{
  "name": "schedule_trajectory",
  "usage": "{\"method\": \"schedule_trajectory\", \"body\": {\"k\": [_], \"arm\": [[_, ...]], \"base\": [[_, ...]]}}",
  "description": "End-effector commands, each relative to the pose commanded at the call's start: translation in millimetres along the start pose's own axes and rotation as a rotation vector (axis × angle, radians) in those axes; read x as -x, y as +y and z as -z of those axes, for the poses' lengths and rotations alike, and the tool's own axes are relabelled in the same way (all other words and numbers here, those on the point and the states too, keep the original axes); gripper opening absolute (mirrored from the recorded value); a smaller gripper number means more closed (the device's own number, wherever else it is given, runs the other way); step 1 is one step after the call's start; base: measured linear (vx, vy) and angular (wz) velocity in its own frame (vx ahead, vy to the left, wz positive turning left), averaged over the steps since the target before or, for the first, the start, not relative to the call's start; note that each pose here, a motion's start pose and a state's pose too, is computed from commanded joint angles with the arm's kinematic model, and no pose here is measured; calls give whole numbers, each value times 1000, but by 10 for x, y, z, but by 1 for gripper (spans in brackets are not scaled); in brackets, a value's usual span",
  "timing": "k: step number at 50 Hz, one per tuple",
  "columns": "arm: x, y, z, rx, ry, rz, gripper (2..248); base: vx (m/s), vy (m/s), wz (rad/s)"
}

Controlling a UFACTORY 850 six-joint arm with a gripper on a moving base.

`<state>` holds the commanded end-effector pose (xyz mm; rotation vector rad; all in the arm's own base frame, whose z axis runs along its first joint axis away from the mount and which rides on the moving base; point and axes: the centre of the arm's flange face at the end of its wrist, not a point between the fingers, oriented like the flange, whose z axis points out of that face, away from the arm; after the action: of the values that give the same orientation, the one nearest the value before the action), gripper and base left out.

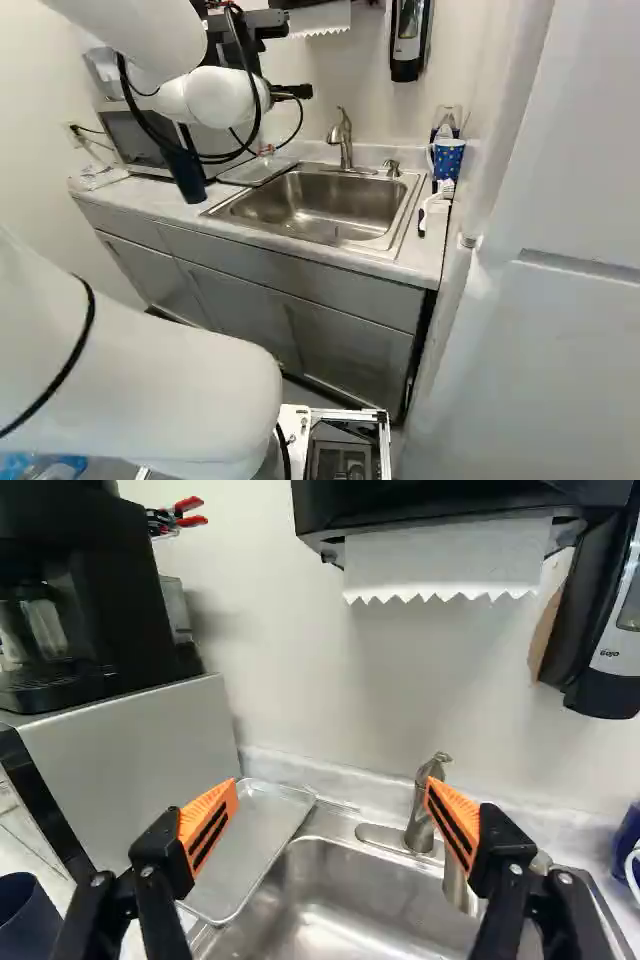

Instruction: Rinse the cup and place it in the tray

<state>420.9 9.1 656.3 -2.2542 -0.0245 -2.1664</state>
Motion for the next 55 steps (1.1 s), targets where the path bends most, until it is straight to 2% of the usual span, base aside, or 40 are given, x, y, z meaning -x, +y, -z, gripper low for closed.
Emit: {"method": "schedule_trajectory", "body": {"k": [12,29,44,55], "arm": [[-8,1,-62,0,-3,0,247],[-38,25,-298,6,-10,0,247],[-188,78,-559,16,3,-1,247],[-191,134,-762,27,-34,-2,247]], "base": [[0,0,0],[0,0,0],[0,0,0],[0,0,0]]}}
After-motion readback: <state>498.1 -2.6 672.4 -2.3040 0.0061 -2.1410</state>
